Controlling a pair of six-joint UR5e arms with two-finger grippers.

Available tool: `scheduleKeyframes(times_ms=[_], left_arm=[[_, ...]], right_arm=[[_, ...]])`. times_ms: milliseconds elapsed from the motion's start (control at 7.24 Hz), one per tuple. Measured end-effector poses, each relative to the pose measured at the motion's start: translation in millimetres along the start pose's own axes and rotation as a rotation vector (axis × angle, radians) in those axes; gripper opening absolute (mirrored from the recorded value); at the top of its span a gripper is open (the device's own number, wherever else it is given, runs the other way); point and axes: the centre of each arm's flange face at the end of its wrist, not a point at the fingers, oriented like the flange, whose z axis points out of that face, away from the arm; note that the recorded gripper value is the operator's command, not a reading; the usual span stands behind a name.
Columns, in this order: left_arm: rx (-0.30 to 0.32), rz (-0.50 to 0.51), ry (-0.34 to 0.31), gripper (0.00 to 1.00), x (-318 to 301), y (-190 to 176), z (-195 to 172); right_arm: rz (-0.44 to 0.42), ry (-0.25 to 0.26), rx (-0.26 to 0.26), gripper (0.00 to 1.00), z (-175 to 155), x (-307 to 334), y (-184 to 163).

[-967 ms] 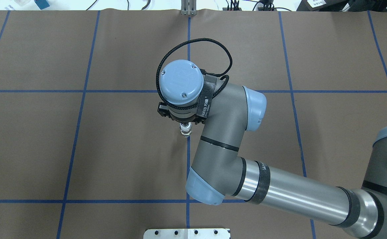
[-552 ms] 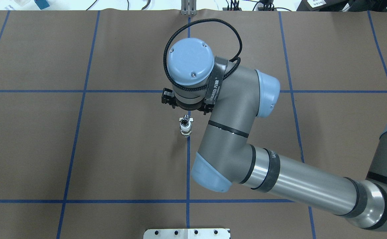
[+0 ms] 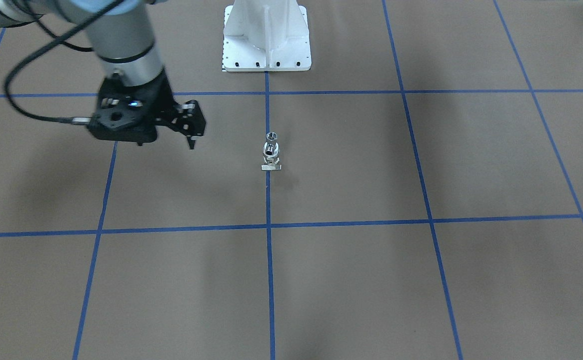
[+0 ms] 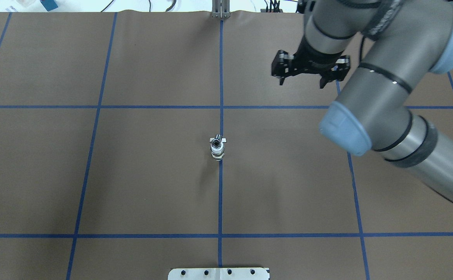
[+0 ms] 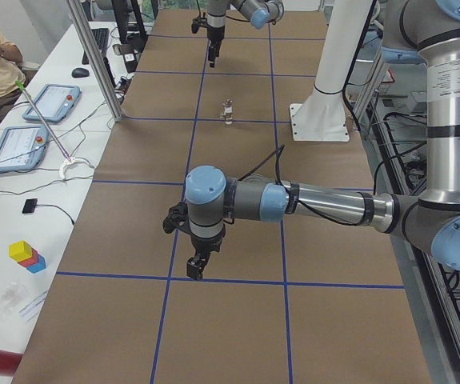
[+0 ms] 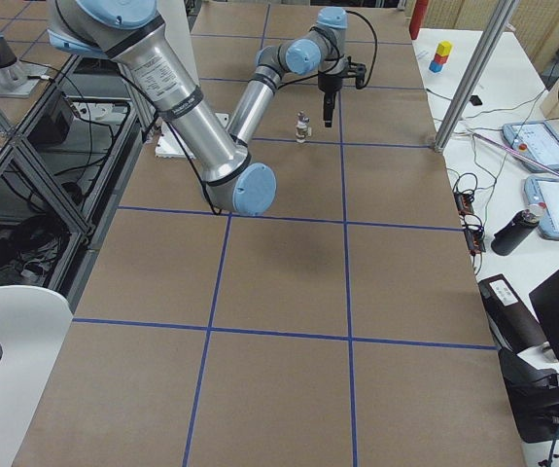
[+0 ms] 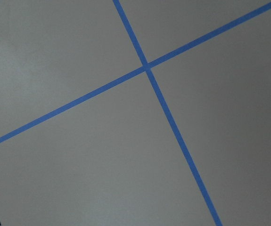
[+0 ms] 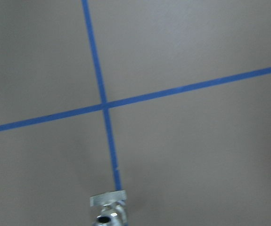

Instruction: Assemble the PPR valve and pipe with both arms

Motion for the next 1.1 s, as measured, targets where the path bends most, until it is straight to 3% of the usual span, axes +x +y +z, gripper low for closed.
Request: scheduleKeyframes(times_ms=[276,552,829,1105], left_arm=[[0.011,-0.129,0.047,1.00,5.2,17.8,2.7],[0.013,-0.174,0.062,1.00,3.0,26.3,3.7],[0.049,-0.203,0.051,1.00,-6.7,33.2,-11.5],[0.054,-0.214,0.044,1.00,-9.9,40.2,-14.9]], right_arm=[[-0.179,0.063,-0.037,1.00,9.4,139.4,-29.8],[-0.298,0.098,-0.100,1.00,15.5,282.3,-30.6],[-0.244,0.117,-0.147,1.00,21.6,421.1,5.6],[-0.157,0.122,-0.114,1.00,34.8,531.9,71.0]])
